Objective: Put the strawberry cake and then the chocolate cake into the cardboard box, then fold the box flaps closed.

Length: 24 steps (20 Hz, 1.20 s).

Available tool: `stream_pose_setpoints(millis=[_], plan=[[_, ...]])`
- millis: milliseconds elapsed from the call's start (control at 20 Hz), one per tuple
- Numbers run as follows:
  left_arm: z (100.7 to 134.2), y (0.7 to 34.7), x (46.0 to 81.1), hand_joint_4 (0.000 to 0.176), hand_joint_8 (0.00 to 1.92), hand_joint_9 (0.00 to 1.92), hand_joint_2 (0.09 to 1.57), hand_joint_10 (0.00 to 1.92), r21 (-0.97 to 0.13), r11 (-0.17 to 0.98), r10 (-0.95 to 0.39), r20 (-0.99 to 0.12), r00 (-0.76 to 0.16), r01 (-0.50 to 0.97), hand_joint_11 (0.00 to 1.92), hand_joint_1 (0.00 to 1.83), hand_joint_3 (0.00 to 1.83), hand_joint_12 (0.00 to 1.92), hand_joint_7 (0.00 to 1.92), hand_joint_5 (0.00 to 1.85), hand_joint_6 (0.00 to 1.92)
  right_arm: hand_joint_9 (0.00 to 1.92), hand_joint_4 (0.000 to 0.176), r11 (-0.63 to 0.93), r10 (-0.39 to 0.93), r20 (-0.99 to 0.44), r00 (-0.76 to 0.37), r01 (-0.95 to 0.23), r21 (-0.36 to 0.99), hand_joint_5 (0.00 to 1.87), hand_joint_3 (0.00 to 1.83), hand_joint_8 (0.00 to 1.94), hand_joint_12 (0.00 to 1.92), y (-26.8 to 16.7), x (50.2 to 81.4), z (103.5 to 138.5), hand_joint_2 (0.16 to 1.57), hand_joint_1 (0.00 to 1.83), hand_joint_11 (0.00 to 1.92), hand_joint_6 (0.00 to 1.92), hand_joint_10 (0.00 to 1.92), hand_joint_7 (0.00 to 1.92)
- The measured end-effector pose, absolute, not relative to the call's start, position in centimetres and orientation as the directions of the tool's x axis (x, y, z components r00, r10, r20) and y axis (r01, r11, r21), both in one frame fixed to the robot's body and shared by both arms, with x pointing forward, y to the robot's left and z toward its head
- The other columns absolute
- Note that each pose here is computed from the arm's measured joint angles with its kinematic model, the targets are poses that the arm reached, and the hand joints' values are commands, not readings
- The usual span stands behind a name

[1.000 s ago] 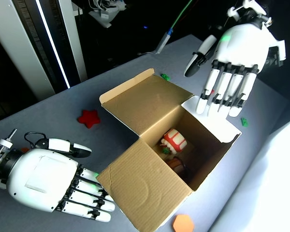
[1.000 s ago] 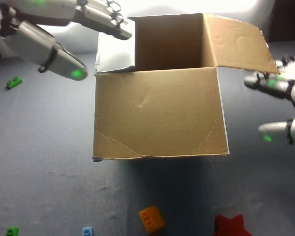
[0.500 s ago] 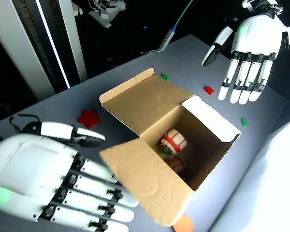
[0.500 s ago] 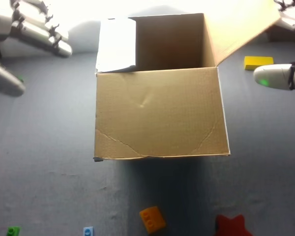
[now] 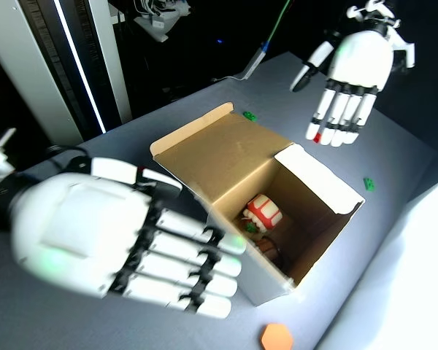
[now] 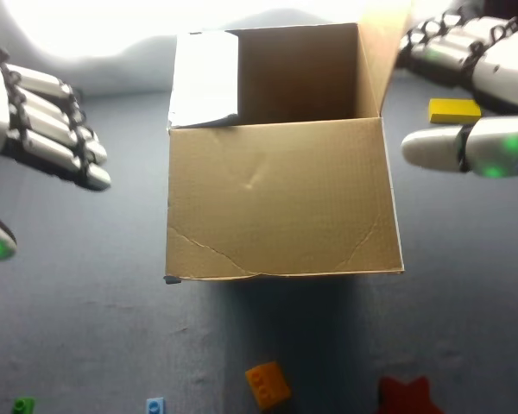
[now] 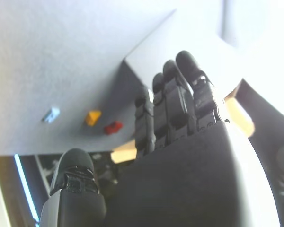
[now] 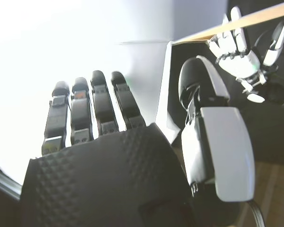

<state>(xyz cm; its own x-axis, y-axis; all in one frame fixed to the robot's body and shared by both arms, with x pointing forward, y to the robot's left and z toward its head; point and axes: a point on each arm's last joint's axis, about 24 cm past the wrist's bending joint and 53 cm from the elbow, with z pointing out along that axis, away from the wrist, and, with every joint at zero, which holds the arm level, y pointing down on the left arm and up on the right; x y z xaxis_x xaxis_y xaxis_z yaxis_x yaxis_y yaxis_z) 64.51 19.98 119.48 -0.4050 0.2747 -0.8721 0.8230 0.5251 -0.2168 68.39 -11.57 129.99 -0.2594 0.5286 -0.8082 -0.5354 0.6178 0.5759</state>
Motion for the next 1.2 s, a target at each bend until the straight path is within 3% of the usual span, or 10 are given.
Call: stream_pose_setpoints(millis=[150,200,400,450,550,900,1000,1100,1150,1200], plan=[[117.4,19.3,63.3,0.03,0.0,0.31,1.17,0.01,-0.226,0.509,0.306,-0.854,-0.42,0.83,0.0,0.01,0.01,1.06,0.25,0.26,0.0,0.05,0.0,0.614,0.526,-0.811,-0.257,-0.546,0.571,0.03,0.0,0.02,0.02,-11.0,68.4,130.2,1.24,0.0,0.04,0.01,0.02,0.1],[116.9,19.0,63.0,0.02,0.0,0.31,1.18,0.01,-0.235,0.503,0.308,-0.85,-0.426,0.832,0.0,0.0,0.01,1.1,0.25,0.26,0.0,0.07,0.0,0.613,0.525,-0.813,-0.253,-0.55,0.567,0.04,0.0,0.01,0.19,-10.8,68.3,130.4,1.23,0.0,0.01,0.0,0.0,0.11],[115.1,17.6,61.3,0.011,0.01,0.35,1.16,0.01,-0.254,0.471,0.332,-0.836,-0.437,0.845,0.0,0.0,0.0,1.18,0.29,0.31,0.01,0.03,0.0,0.608,0.52,-0.818,-0.244,-0.567,0.556,0.01,0.0,0.0,0.1,-10.0,68.3,130.9,1.23,0.0,0.0,0.0,0.0,0.07],[114.7,17.2,60.8,0.009,0.0,0.34,1.16,0.01,-0.257,0.462,0.339,-0.833,-0.437,0.849,0.0,0.0,0.0,1.15,0.28,0.29,0.0,0.05,0.0,0.611,0.514,-0.823,-0.24,-0.572,0.548,0.02,0.0,0.0,0.24,-9.8,68.5,130.9,1.23,0.0,0.0,0.0,0.01,0.07],[114.4,16.1,59.9,0.009,0.01,0.36,1.17,0.01,-0.262,0.438,0.345,-0.834,-0.43,0.86,0.0,0.0,0.0,1.16,0.3,0.29,0.0,0.07,0.0,0.612,0.512,-0.827,-0.234,-0.576,0.542,0.03,0.0,0.01,0.4,-9.5,68.8,131.0,1.21,0.0,0.0,0.0,0.01,0.09],[114.5,12.3,57.3,0.006,0.0,0.38,1.2,0.01,-0.258,0.357,0.36,-0.849,-0.387,0.898,0.0,0.0,0.01,1.19,0.32,0.3,0.0,0.07,0.0,0.646,0.443,-0.868,-0.223,-0.593,0.482,0.05,0.01,0.01,0.37,-8.3,69.8,130.3,1.25,0.0,0.0,0.01,0.01,0.07],[113.9,11.7,56.6,0.011,0.0,0.37,1.19,0.01,-0.252,0.344,0.376,-0.846,-0.378,0.905,0.0,0.0,0.0,1.18,0.32,0.29,0.0,0.09,0.0,0.65,0.426,-0.88,-0.212,-0.605,0.46,0.08,0.01,0.01,0.45,-8.0,69.7,130.4,1.26,0.0,0.0,0.01,0.02,0.1],[113.6,11.4,56.2,0.015,0.01,0.39,1.19,0.01,-0.257,0.339,0.381,-0.842,-0.382,0.905,0.0,0.0,0.0,1.19,0.33,0.31,0.01,0.06,0.0,0.65,0.425,-0.88,-0.212,-0.605,0.46,0.08,0.01,0.0,0.33,-8.0,69.7,130.3,1.27,0.0,0.0,0.0,0.0,0.09],[113.5,11.4,56.2,0.008,0.0,0.38,1.2,0.01,-0.257,0.342,0.38,-0.842,-0.383,0.904,0.0,0.0,0.0,1.16,0.32,0.3,0.0,0.06,0.0,0.651,0.42,-0.883,-0.21,-0.608,0.454,0.07,0.01,0.0,0.32,-7.9,69.6,130.3,1.28,0.0,0.0,0.0,0.0,0.08],[113.3,11.5,56.3,0.012,0.0,0.38,1.19,0.01,-0.258,0.347,0.379,-0.841,-0.386,0.902,0.0,0.0,0.0,1.17,0.32,0.29,0.0,0.08,0.0,0.654,0.412,-0.887,-0.207,-0.611,0.446,0.07,0.0,0.0,0.44,-7.8,69.6,130.3,1.28,0.0,0.0,0.0,0.01,0.1]])
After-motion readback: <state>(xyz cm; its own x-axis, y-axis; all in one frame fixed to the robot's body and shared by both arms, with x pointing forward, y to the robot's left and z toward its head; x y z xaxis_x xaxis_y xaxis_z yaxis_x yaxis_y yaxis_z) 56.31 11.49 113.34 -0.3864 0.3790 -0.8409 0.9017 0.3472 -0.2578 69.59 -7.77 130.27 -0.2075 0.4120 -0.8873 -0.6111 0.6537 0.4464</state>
